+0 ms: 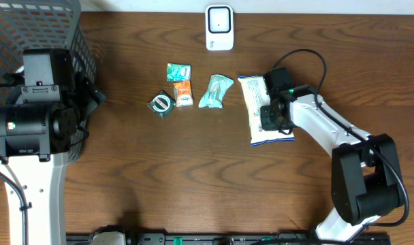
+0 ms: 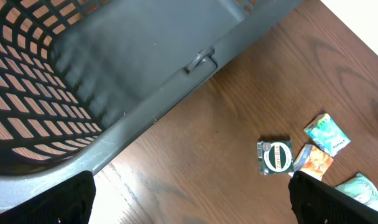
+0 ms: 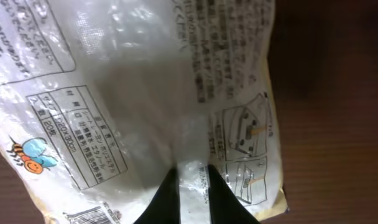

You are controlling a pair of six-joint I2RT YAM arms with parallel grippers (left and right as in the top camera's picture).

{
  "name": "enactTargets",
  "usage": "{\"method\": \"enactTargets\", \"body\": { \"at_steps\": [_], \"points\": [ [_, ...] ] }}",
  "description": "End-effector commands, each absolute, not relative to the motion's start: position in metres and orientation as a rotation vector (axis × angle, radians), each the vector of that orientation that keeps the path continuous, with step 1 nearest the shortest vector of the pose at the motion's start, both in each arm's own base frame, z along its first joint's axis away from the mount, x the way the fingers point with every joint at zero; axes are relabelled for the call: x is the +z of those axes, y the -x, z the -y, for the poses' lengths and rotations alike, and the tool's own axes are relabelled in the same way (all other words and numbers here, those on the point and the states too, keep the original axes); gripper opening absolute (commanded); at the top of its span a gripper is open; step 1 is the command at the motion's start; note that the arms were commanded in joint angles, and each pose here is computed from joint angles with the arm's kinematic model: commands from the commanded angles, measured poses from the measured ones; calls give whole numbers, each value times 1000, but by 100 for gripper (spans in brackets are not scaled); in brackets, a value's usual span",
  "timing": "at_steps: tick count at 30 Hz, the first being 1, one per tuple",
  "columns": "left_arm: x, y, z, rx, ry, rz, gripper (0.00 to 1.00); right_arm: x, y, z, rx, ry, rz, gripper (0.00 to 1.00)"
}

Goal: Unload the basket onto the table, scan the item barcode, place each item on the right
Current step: 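Lower the flipped chip bag onto the table and release it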

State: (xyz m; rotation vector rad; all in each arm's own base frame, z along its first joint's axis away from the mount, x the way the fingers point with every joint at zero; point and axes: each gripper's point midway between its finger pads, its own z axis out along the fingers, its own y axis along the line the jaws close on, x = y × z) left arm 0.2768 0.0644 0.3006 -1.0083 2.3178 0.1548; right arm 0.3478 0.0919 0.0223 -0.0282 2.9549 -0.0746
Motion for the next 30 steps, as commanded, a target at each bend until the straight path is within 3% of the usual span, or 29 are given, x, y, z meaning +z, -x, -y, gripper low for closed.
{"method": "enactTargets", "body": {
  "at_steps": [1, 5, 8, 10, 12, 17, 25, 30],
  "points": [
    [303, -276, -68, 167, 1023, -2305, 98, 43, -358, -90, -78, -29, -2921, 18],
    [303, -276, -68, 167, 1023, -2305, 97, 84, -380, -92, -74, -36, -2838, 29],
    [303, -276, -68, 167, 1023, -2305, 98, 125, -411, -103, -11, -46, -2706, 43],
    [303, -276, -68, 167, 1023, -2305, 98, 141, -430, -109, 25, -52, -2623, 45],
    [303, -276, -68, 167, 1023, -2305, 97, 148, -450, -115, 61, -61, -2537, 40],
    [303, -276, -68, 167, 1023, -2305, 98, 124, -472, -122, 73, -60, -2521, 40],
    [303, -276, -68, 167, 1023, -2305, 98, 24, -476, -124, 8, -48, -2675, 58],
    [303, -276, -68, 167, 1023, -2305, 98, 58, -484, -119, -31, -16, -2609, 67]
  ]
}}
